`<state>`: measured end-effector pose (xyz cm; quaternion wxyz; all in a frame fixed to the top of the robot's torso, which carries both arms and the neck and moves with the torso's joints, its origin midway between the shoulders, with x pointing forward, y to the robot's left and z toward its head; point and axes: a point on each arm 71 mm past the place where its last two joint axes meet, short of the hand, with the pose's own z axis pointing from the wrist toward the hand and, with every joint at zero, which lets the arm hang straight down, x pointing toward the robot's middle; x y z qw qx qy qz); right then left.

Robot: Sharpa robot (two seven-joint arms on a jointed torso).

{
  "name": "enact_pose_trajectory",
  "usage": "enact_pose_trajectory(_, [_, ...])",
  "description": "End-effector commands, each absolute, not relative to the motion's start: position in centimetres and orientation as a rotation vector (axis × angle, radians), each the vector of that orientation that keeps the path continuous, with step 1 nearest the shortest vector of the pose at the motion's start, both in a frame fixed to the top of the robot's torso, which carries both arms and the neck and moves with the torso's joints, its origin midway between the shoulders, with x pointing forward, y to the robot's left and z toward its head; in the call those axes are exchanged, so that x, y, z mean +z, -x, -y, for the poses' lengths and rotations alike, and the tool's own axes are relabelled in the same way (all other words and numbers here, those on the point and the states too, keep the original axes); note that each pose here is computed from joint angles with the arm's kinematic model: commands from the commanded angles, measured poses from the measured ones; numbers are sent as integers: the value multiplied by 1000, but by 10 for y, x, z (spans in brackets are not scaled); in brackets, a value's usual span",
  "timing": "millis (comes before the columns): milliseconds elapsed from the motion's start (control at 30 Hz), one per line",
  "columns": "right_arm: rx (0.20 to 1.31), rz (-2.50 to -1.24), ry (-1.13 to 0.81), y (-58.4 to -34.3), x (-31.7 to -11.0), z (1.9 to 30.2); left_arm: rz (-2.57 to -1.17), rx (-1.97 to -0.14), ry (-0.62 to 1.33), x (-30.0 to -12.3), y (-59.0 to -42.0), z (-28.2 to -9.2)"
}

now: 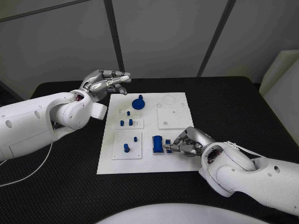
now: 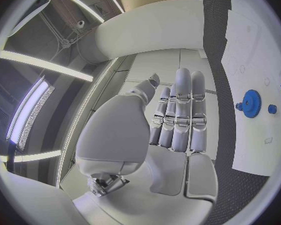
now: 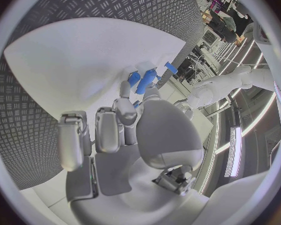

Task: Assemble the parts on the task board

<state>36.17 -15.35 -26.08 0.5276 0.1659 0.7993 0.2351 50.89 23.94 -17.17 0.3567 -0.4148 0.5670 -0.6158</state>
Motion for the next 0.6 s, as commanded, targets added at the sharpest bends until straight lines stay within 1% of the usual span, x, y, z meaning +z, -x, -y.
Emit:
enact_pose_trajectory(33, [566, -1873, -404, -363, -258, 154, -1464, -1604, 1067, -170, -509, -238])
enact_pose_trajectory(600, [554, -1875, -349, -361, -256, 157, -1465, -1600, 1069, -170, -509, -238])
